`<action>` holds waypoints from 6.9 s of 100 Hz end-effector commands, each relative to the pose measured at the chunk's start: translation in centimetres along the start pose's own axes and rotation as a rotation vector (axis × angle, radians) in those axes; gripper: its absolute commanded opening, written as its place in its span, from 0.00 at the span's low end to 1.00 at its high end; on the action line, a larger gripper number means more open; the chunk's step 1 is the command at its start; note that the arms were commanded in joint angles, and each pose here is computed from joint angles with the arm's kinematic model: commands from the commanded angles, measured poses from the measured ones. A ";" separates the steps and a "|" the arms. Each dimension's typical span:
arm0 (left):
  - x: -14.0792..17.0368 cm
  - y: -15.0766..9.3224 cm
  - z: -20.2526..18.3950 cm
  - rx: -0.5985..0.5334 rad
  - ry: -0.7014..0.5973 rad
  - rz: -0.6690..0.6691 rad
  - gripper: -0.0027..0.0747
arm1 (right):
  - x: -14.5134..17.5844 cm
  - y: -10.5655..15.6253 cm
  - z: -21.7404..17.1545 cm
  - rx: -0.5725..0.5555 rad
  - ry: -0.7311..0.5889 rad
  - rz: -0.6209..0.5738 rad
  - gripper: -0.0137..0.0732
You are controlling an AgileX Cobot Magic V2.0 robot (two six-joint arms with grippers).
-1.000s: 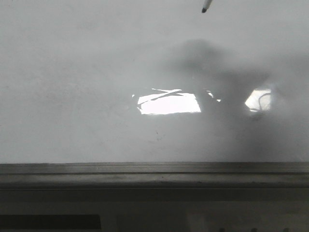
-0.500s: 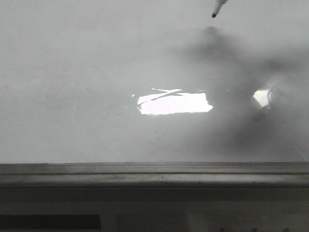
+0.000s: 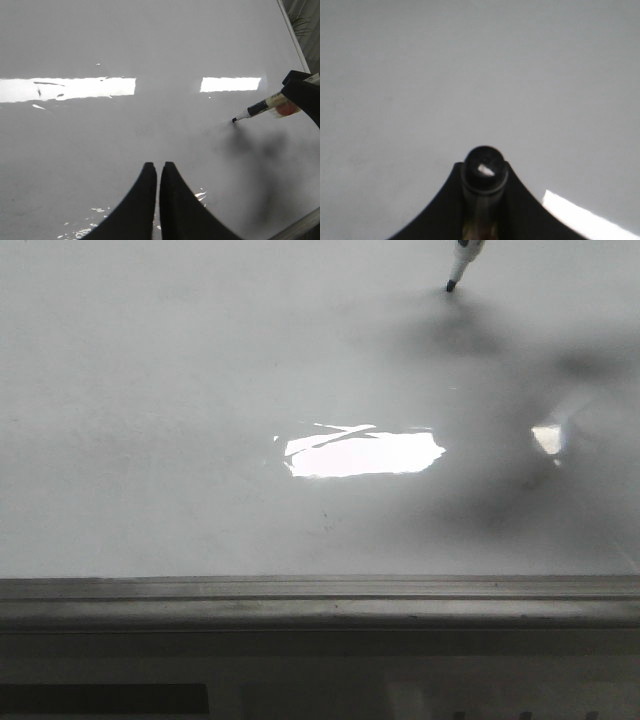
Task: Write number 6 on whiteboard
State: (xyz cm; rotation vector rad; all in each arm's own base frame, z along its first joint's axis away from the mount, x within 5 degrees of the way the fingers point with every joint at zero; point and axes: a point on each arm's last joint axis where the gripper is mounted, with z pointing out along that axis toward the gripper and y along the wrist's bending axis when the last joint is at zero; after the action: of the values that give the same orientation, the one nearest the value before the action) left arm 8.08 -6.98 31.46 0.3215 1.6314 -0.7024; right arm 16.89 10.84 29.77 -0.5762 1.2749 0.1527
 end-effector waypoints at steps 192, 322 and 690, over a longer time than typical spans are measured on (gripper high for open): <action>0.9 -3.8 2.0 0.310 0.093 0.161 0.33 | -9.8 3.1 -3.6 -0.602 0.304 0.082 0.11; 2.1 -9.8 6.9 0.750 0.233 0.475 0.42 | -12.3 2.9 -6.2 -0.676 0.134 0.043 0.11; 4.2 -7.2 9.4 0.331 0.415 -0.034 0.01 | -14.9 -2.2 -12.8 -0.617 -0.115 0.177 0.12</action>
State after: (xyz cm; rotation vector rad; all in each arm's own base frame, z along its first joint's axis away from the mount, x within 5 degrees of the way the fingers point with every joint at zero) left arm 10.35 -19.12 27.76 0.8472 1.8809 -0.9297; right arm 2.38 6.14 40.68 -1.0230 1.2127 0.7272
